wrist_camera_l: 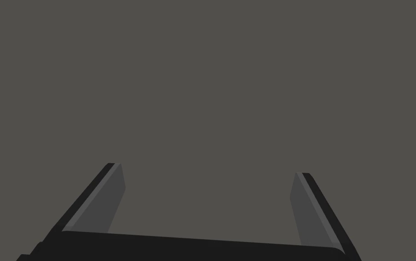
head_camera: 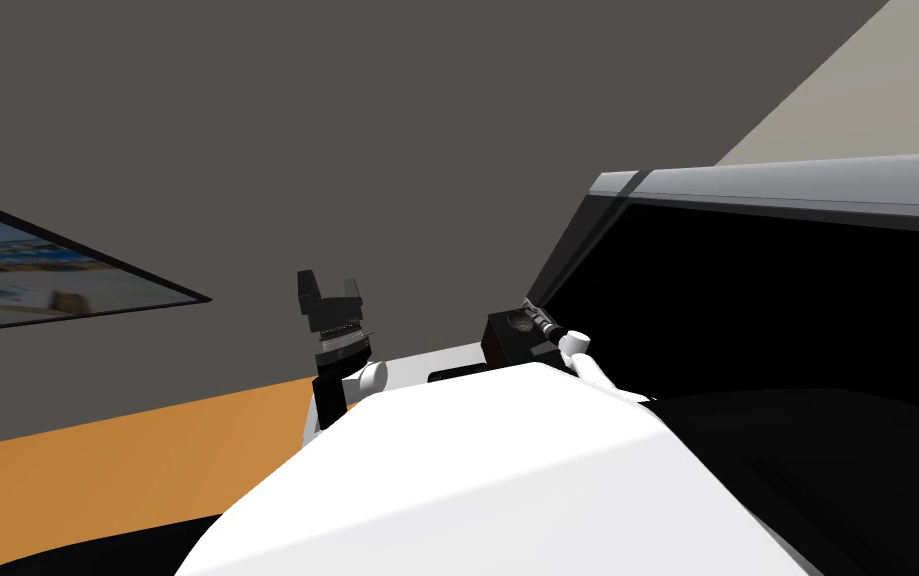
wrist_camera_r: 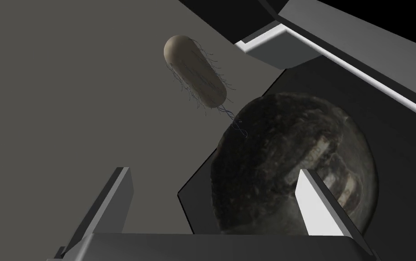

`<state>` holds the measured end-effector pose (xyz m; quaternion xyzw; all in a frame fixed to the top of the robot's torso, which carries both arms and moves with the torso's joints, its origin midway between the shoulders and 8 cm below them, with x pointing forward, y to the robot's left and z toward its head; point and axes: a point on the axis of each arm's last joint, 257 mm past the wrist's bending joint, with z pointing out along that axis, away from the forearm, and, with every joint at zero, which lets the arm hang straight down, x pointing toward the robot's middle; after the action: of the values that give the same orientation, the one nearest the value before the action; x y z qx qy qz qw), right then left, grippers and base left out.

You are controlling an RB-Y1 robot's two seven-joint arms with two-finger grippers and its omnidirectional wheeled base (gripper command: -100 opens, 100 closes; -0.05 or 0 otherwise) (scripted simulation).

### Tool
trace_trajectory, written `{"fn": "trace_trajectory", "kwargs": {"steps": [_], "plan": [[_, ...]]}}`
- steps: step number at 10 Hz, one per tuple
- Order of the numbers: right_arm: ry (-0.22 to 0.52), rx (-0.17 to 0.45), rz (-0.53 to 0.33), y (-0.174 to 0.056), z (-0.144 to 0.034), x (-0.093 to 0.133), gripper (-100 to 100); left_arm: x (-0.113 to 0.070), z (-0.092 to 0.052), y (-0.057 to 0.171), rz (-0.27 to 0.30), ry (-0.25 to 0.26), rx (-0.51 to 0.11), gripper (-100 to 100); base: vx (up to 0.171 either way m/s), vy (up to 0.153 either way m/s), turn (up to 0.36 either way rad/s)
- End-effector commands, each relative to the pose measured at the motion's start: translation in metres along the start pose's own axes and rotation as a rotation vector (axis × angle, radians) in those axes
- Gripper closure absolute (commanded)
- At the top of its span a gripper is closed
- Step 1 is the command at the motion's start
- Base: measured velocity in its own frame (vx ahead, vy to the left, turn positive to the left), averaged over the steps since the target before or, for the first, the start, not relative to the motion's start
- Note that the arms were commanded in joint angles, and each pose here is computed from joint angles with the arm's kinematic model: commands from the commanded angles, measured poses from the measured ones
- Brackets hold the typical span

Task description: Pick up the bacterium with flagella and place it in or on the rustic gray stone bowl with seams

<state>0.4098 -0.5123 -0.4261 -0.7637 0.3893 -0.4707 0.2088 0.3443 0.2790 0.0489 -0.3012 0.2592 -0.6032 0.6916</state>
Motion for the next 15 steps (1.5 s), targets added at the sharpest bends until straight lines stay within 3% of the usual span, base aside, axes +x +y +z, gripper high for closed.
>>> {"fn": "trace_trajectory", "kwargs": {"steps": [1, 2, 4, 5, 6, 7, 8, 9, 12, 13, 14, 15], "plan": [[0.005, 0.029, -0.006, -0.019, 0.013, 0.007, -100, 0.000, 0.000, 0.000, 0.000, 0.000, 0.000, 0, -0.004, 0.001, 0.010], [-0.012, 0.006, 0.024, -0.020, 0.025, -0.005, -100, 0.000, 0.000, 0.000, 0.000, 0.000, 0.000, 0, -0.083, -0.037, -0.120], [-0.008, 0.038, -0.010, -0.046, 0.039, 0.004, -100, 0.000, 0.000, 0.000, 0.000, 0.000, 0.000, 0, -0.078, -0.028, -0.022], [-0.027, 0.008, 0.019, -0.043, 0.049, -0.011, -100, 0.000, 0.000, 0.000, 0.000, 0.000, 0.000, 0, -0.071, -0.041, -0.043], [-0.021, 0.038, -0.006, -0.067, 0.060, -0.002, -100, 0.000, 0.000, 0.000, 0.000, 0.000, 0.000, 0, -0.065, -0.007, 0.027], [-0.020, 0.048, -0.018, -0.075, 0.064, 0.001, -100, 0.000, 0.000, 0.000, 0.000, 0.000, 0.000, 0, -0.029, -0.001, -0.004], [-0.038, 0.027, 0.007, -0.079, 0.075, -0.012, -100, 0.000, 0.000, 0.000, 0.000, 0.000, 0.000, 0, -0.044, -0.017, 0.052], [-0.035, 0.048, -0.023, -0.098, 0.083, -0.006, -100, 0.000, 0.000, 0.000, 0.000, 0.000, 0.000, 0, -0.051, -0.006, 0.013], [-0.031, 0.060, -0.030, -0.107, 0.086, -0.002, -100, 0.000, 0.000, 0.000, 0.000, 0.000, 0.000, 0, -0.028, 0.007, -0.029], [-0.049, 0.045, -0.018, -0.117, 0.098, -0.014, -100, 0.000, 0.000, 0.000, 0.000, 0.000, 0.000, 0, -0.042, -0.005, 0.011], [-0.043, 0.069, -0.041, -0.138, 0.105, -0.006, -100, 0.000, 0.000, 0.000, 0.000, 0.000, 0.000, 0, -0.029, -0.006, 0.016], [-0.042, 0.074, -0.047, -0.142, 0.107, -0.005, -100, 0.000, 0.000, 0.000, 0.000, 0.000, 0.000, 0, -0.065, -0.007, 0.016]]}}
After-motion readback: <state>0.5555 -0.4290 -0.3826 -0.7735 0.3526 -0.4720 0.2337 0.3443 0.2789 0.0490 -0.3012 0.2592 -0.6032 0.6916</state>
